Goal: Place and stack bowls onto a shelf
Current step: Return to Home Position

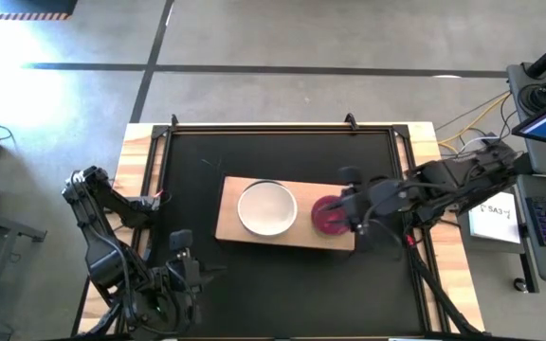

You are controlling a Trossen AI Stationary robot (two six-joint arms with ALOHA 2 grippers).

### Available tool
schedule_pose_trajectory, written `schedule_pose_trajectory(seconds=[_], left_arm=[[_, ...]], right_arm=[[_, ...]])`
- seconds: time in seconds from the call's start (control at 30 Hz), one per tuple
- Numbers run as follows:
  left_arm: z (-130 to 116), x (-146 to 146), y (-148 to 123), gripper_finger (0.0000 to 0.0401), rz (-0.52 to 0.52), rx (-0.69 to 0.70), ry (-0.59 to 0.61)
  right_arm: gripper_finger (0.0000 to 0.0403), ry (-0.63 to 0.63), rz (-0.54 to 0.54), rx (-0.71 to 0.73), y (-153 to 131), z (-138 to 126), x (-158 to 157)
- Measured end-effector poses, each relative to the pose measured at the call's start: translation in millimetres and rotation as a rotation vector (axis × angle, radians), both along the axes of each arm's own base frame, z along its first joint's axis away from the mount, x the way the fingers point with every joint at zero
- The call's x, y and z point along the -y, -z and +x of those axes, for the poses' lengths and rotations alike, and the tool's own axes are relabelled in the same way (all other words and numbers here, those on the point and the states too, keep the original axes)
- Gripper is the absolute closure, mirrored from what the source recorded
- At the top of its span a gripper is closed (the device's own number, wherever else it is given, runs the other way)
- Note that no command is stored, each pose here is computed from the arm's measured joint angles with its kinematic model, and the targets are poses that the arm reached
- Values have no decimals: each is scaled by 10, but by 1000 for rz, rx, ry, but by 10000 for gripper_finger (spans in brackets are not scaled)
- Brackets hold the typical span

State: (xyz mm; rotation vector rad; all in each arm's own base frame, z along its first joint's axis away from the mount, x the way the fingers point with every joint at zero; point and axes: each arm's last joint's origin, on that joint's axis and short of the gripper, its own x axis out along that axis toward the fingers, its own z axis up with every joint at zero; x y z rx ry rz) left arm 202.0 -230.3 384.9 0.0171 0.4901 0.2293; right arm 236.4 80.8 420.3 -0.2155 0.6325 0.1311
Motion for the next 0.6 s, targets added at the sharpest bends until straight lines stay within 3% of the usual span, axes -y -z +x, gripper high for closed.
schedule_pose_trajectory(seconds=[0.6], left_arm=[[-12, -23, -27, 401, -6, 16, -12]], right_arm=[[280, -47, 59, 582, 578, -723, 271]])
